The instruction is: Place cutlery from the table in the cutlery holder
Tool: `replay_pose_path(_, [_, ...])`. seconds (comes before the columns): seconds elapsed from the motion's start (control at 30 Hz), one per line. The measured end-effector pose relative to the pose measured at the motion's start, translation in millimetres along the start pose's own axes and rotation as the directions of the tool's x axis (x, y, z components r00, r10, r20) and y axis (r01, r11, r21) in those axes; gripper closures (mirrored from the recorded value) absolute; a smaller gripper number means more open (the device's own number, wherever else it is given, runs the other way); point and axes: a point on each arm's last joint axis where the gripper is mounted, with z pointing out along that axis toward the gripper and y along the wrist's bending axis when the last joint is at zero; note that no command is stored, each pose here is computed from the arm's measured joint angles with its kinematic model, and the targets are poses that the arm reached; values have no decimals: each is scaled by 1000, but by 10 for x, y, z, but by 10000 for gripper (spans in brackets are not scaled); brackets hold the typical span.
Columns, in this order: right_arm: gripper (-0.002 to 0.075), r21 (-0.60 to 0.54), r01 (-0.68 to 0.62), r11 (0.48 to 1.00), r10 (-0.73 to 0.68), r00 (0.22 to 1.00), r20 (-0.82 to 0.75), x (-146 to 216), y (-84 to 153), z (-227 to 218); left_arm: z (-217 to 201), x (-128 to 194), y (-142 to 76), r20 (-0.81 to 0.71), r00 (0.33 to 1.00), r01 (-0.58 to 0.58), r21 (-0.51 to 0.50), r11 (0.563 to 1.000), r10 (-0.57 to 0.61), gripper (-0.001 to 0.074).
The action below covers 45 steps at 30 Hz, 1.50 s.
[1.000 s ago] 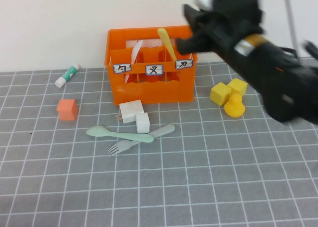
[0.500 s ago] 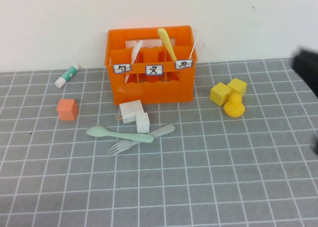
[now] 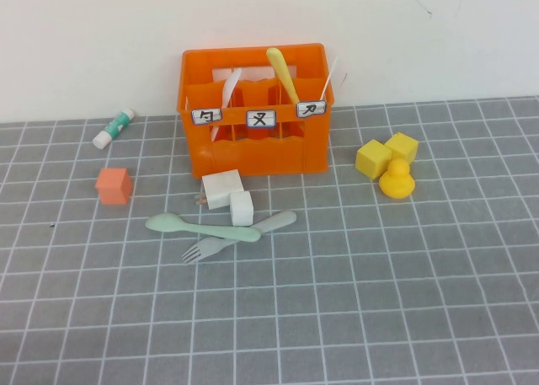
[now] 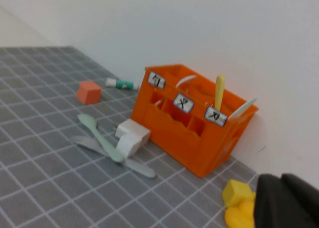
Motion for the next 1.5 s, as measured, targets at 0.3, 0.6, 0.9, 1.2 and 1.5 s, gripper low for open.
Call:
replay_pose_path(0.3, [728,52,-30,998,36,993,-113,422,71,33,0,0,0,0,1000,0,0,1000,0,736])
replay_pose_path(0.6, [728,452,-34,891,134,972,-191,849,-58,-243,0,0,0,0,1000,0,0,1000,0,736])
replay_pose_path(0.9, [729,615,-198,763,366,917,-159,1176,45,-392,0,0,0,0,1000,0,0,1000,0,736])
replay_pose_path(1.2, [729,633,-229,739,449,869,-210,1270,101,-444,0,0,0,0,1000,2,0,1000,-2,736])
replay_pose_path(1.5, [729,635,-228,738,449,868,-210,1271,102,-448,0,0,0,0,1000,2,0,1000,-2,736])
